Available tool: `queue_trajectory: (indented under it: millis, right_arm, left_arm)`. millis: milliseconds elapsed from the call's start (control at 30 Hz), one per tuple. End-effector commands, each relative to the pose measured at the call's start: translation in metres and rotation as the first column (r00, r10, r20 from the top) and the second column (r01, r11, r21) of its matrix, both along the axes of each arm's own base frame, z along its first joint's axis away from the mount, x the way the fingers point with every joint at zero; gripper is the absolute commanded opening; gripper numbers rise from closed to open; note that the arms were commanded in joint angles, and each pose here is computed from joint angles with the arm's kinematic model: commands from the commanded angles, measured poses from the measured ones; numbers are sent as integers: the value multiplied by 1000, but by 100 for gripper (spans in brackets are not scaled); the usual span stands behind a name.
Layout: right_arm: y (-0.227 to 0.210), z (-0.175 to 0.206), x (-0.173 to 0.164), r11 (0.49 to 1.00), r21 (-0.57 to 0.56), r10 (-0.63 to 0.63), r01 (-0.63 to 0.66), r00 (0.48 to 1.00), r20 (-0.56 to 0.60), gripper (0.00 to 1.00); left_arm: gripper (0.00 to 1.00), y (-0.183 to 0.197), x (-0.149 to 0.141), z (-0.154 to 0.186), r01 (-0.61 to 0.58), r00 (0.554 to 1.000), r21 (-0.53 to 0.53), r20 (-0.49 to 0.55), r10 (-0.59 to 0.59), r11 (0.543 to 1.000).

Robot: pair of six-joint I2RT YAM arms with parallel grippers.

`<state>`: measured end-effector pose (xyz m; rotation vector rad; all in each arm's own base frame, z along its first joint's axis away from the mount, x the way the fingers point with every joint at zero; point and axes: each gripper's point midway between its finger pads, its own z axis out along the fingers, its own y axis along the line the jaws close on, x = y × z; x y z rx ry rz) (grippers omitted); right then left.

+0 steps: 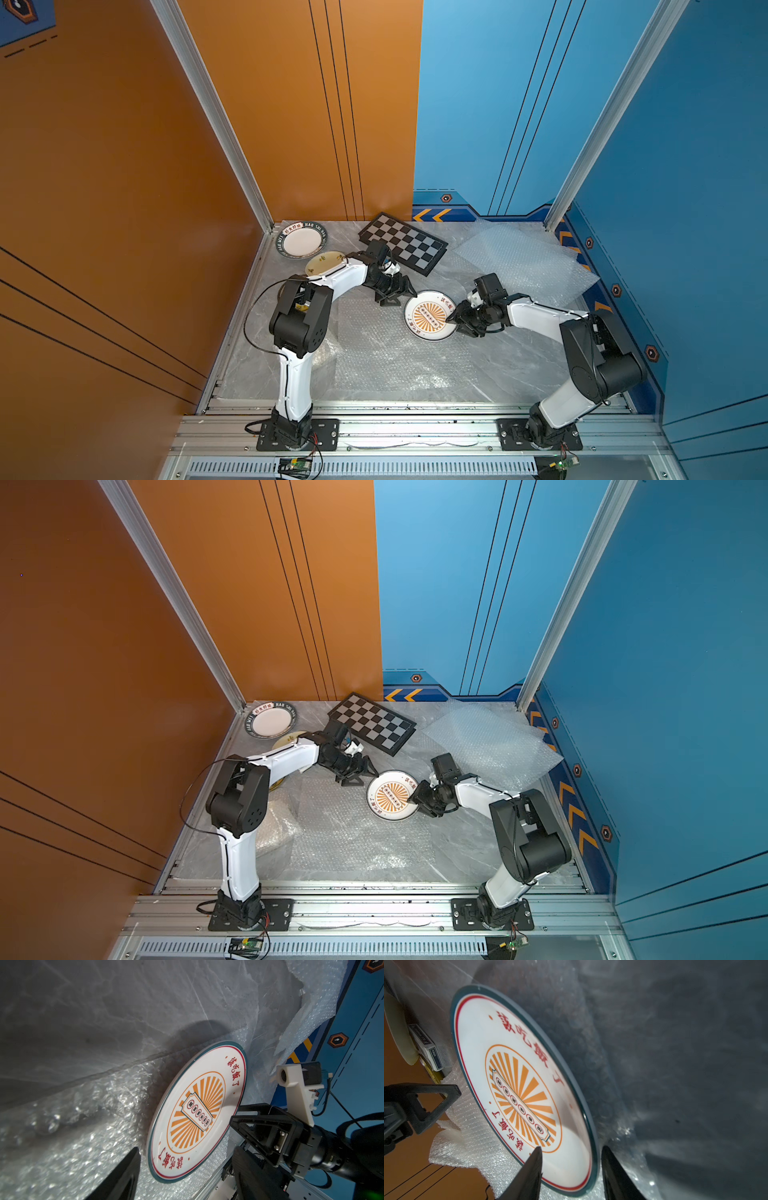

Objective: Unpack dinner plates from bubble wrap
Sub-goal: Pick up the plate from the bubble wrap.

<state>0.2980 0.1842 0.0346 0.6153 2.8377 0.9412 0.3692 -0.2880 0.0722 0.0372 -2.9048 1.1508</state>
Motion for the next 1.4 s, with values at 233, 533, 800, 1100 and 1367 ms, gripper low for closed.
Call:
queue_trajectory:
  millis: [233,533,800,1100,1367]
  right_arm:
    - [10,17,28,1000,25,9,-13,991,136,46]
    - [29,28,37,995,92,5,-26,977,215,37]
    - [42,36,44,991,127,-7,-27,966,257,31]
    - [41,15,41,993,116,-12,-13,975,221,30]
    - [44,8,42,990,142,-23,-8,976,217,30]
  left_arm:
    - [57,-17,-4,-10,51,999,-2,-18,-51,999]
    - [53,-23,-12,-12,66,997,1,-29,-66,998]
    - [52,-20,-25,-22,72,996,-1,-56,-72,997]
    - [54,5,-5,7,-12,1000,-19,2,12,1000]
    - [61,52,20,29,-127,990,-22,57,128,992]
